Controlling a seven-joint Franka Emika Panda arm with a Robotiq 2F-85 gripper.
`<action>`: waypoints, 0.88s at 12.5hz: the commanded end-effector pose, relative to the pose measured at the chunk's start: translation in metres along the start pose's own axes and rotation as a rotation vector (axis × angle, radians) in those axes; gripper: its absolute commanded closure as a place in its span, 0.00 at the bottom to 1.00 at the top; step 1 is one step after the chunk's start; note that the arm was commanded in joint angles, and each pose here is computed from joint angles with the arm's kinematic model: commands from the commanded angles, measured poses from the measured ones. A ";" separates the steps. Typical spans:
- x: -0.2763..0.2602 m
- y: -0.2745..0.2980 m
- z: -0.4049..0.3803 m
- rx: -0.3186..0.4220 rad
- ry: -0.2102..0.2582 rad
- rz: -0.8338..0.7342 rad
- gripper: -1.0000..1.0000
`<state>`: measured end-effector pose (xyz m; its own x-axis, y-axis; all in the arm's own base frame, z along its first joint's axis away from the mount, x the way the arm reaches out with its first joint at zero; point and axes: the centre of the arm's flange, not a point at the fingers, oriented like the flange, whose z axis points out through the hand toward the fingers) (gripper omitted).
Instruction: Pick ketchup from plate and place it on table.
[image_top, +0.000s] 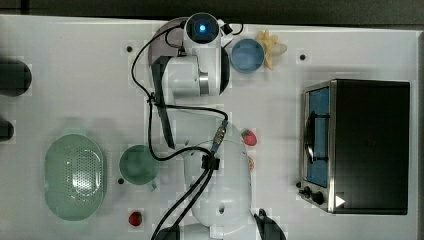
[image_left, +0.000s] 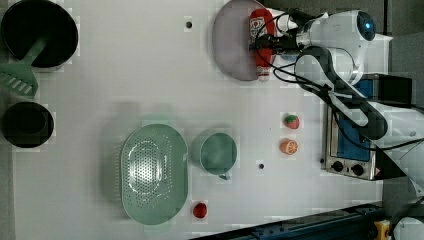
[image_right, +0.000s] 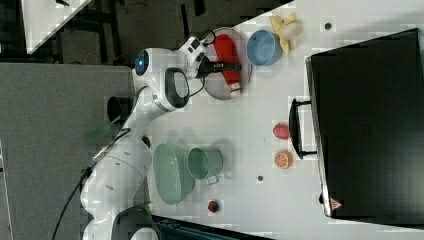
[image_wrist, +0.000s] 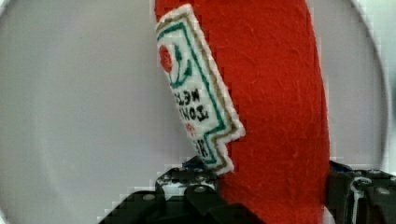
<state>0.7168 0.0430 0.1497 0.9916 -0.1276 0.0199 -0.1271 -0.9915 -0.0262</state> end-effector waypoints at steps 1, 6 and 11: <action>0.020 0.004 -0.114 0.005 0.092 -0.008 0.36; -0.011 0.045 -0.238 0.024 -0.029 0.089 0.36; -0.066 0.102 -0.292 0.007 -0.044 0.176 0.36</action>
<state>0.6425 -0.0133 0.4899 0.9651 -0.2454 0.0911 -0.2415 -0.9690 -0.0516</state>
